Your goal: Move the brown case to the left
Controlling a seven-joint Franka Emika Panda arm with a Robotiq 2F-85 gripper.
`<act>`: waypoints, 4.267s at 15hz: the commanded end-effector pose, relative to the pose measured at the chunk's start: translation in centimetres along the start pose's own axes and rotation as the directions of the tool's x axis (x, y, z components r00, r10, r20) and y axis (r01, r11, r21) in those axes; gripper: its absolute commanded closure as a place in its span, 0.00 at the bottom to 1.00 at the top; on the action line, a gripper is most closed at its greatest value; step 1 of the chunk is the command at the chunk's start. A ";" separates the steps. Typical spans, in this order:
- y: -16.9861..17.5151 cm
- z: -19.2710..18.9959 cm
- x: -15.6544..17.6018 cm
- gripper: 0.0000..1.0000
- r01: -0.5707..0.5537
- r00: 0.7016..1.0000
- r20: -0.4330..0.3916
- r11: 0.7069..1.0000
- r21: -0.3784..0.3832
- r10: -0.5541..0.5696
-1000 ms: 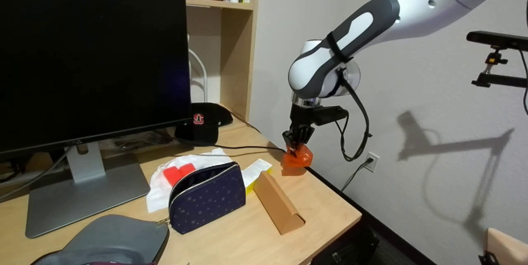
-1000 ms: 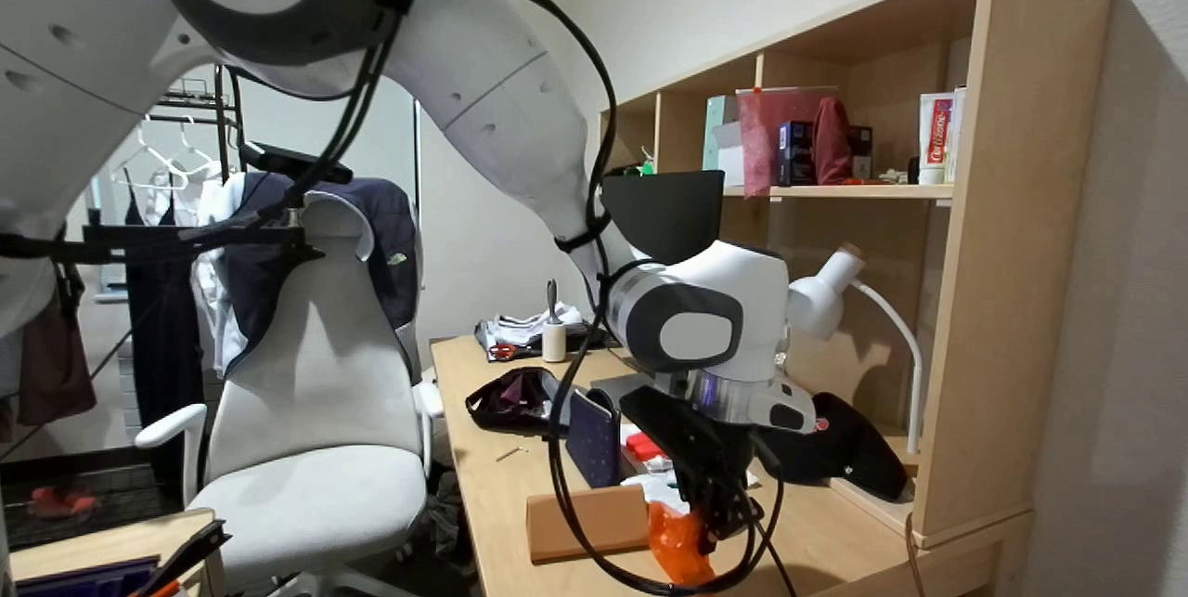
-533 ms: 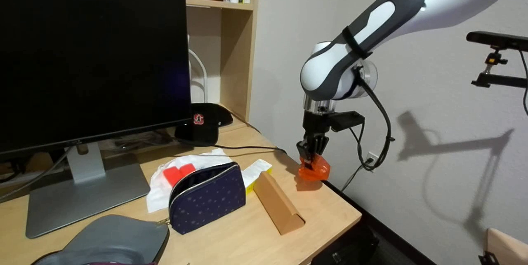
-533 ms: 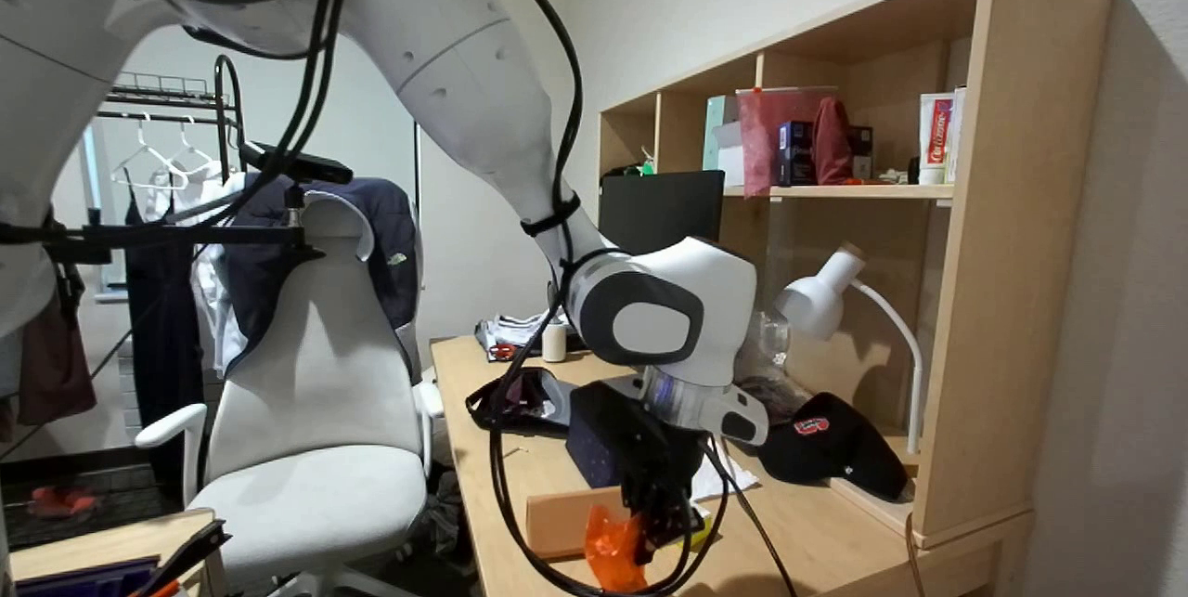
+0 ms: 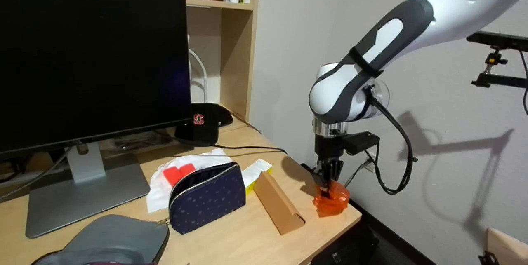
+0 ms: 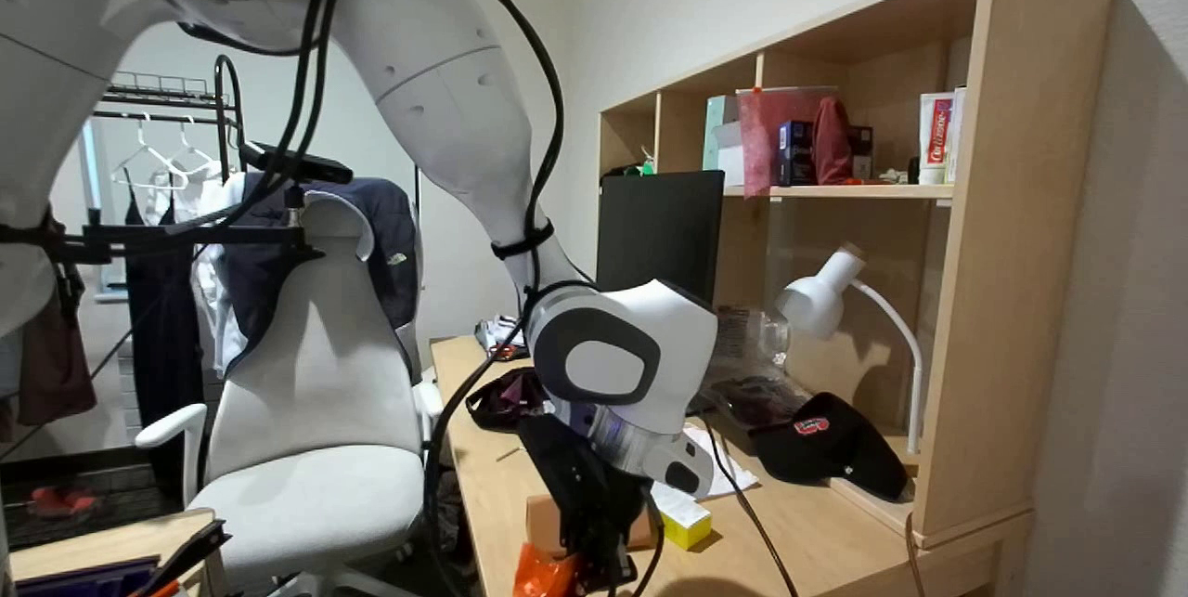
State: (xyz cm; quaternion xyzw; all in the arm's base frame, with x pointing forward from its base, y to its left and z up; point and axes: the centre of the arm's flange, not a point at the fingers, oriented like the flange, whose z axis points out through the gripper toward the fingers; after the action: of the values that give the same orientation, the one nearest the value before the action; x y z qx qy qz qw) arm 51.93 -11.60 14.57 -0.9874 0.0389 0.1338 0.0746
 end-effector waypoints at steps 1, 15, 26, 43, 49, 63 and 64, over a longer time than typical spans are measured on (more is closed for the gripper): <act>-0.8 0.6 -2.3 0.90 0.007 1.000 0.011 1.000 0.026 -0.008; 0.4 0.6 -1.7 0.31 -0.031 0.999 0.012 0.997 0.066 0.030; 0.7 -6.6 -6.2 0.00 -0.050 0.994 -0.097 0.999 -0.017 0.048; -1.0 -14.9 -6.8 0.00 -0.017 0.968 -0.250 0.997 -0.077 -0.003; -7.6 -14.8 -3.1 0.00 0.067 0.968 -0.232 0.988 -0.138 -0.098; -13.6 -8.9 1.3 0.00 0.061 0.979 -0.192 0.995 -0.073 -0.074; -13.8 -8.1 1.6 0.00 0.060 0.979 -0.189 0.996 -0.071 -0.072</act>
State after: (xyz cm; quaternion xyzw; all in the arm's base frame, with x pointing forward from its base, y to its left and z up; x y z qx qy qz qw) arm 55.99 -0.07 25.38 -0.9986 -0.0073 0.0383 0.0343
